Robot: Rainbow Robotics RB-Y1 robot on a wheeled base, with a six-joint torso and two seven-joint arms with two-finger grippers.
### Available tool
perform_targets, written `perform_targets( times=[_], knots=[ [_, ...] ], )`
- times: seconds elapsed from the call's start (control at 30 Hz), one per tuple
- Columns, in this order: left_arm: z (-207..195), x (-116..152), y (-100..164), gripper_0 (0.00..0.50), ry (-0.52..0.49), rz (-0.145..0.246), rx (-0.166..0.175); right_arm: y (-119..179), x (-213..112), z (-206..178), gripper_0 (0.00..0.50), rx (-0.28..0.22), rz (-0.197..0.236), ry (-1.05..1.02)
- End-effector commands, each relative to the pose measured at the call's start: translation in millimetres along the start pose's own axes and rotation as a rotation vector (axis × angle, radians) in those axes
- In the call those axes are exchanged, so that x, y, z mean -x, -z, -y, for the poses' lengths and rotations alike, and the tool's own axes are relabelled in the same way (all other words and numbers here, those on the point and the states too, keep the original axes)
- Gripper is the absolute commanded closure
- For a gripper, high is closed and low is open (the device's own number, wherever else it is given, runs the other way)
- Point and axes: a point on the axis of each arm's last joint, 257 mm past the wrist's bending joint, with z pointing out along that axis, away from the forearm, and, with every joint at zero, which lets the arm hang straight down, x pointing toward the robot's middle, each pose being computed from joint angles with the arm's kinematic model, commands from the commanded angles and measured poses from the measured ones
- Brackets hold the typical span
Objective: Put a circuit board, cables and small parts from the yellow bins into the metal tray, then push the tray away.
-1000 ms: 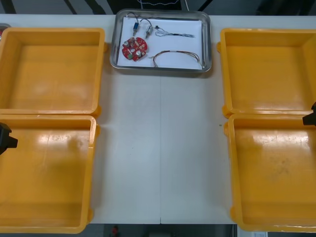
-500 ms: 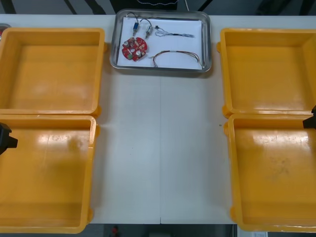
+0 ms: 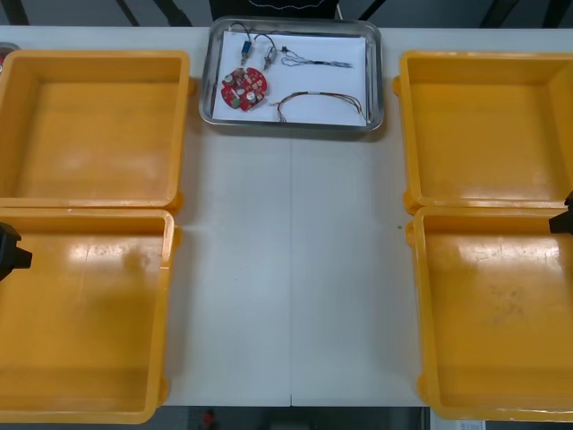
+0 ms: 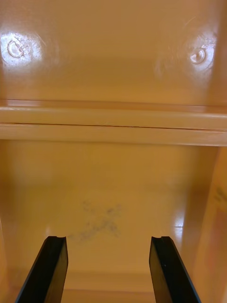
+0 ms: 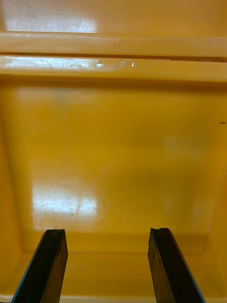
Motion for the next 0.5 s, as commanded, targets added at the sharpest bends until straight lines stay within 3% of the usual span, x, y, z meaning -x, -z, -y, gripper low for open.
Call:
perform_targets(
  times=[0.03,0.5],
  knots=[
    [-17.2,3.0,12.8,0.0,-0.068,0.021,0.06,10.8,1.8,15.7,0.0,-0.036,0.011,0.045],
    [-17.2,3.0,12.8,0.0,-0.068,0.021,0.06,10.8,1.8,15.7,0.0,-0.036,0.011,0.045]
  ],
)
